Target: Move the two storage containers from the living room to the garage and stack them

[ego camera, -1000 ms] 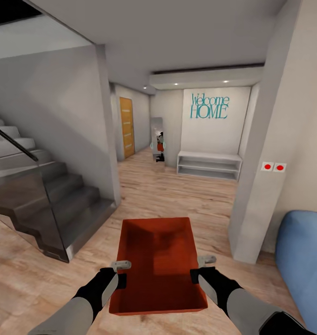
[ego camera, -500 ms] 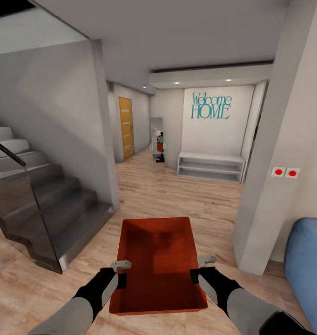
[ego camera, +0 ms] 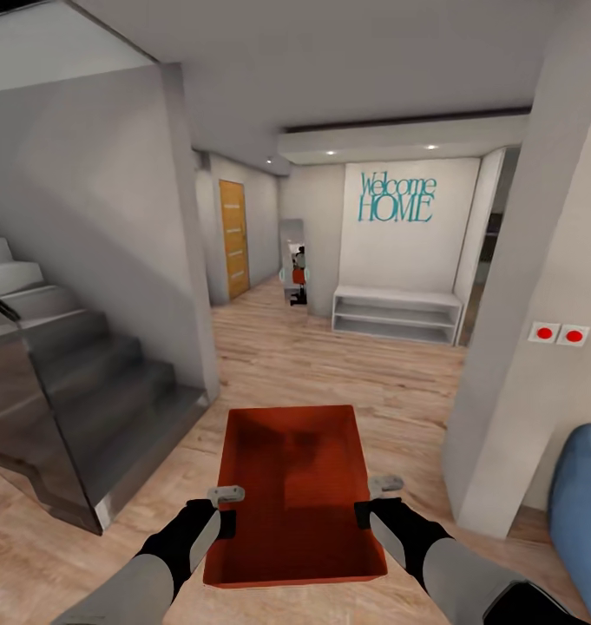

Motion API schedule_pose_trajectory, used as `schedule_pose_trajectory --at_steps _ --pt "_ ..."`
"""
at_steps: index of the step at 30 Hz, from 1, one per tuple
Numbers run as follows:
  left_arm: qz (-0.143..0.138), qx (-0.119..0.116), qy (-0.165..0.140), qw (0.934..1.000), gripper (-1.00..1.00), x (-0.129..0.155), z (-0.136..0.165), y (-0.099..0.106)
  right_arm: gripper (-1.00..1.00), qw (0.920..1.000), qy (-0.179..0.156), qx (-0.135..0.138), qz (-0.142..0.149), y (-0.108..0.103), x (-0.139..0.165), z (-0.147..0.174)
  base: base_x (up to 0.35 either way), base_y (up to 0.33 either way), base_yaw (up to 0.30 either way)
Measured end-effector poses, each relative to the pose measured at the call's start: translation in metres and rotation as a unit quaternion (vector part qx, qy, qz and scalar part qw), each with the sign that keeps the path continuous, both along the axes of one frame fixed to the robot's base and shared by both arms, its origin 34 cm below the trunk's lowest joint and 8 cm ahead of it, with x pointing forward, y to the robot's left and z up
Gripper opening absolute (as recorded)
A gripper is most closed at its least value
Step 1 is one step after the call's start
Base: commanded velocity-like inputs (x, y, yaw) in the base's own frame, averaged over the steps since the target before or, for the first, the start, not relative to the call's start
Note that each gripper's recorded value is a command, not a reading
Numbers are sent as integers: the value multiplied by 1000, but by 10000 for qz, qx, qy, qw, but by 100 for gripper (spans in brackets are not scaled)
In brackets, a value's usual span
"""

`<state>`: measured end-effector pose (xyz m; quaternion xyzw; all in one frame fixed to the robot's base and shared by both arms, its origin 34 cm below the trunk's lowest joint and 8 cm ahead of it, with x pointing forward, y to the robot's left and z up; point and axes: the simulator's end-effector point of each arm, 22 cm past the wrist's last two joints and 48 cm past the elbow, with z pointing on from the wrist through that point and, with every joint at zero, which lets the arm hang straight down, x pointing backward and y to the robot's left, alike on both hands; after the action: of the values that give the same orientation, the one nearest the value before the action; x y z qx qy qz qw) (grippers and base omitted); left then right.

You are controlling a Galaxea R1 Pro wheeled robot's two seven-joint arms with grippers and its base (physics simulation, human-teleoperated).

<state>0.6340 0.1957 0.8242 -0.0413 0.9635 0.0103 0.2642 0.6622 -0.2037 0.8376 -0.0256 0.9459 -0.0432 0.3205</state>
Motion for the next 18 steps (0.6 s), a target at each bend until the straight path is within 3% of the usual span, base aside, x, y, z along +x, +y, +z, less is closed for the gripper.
schedule_pose_trajectory --at_steps 18 --pt "0 0 4 10000 -100 0 0 0 -100 10000 4 -1 0 0 0 0 323 0 0"
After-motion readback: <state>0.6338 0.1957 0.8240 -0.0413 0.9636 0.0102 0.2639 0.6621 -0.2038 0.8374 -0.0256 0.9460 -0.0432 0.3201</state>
